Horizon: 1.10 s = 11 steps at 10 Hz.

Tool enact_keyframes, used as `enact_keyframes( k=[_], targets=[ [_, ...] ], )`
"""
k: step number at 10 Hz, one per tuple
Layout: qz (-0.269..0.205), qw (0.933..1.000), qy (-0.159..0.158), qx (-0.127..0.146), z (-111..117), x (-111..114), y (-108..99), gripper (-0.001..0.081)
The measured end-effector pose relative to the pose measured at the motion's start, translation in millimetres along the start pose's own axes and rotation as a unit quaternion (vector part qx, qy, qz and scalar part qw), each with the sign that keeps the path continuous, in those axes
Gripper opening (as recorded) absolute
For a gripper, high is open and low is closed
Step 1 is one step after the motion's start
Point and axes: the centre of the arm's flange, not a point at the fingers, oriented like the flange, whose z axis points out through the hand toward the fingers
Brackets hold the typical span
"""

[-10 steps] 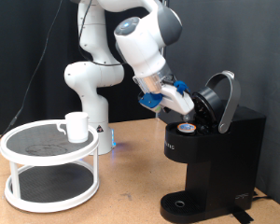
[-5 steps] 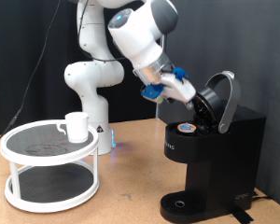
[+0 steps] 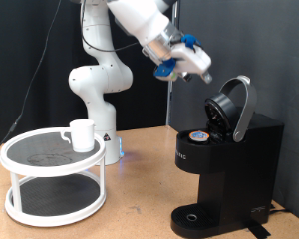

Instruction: Make a cup of coffee with the keurig machine

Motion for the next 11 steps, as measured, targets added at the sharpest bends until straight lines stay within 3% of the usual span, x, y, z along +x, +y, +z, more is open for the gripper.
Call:
enact_keyframes(
  k=[5,9,11],
  targets=[
    [0.003,1.0000,-0.001,0.000,-19,-10,6,0.0734],
    [0.027,0.9969,-0.062,-0.041,-17,-30,15,0.0734],
    [0.044,0.9953,-0.067,-0.054,-8,-53,24,0.0734]
  ],
)
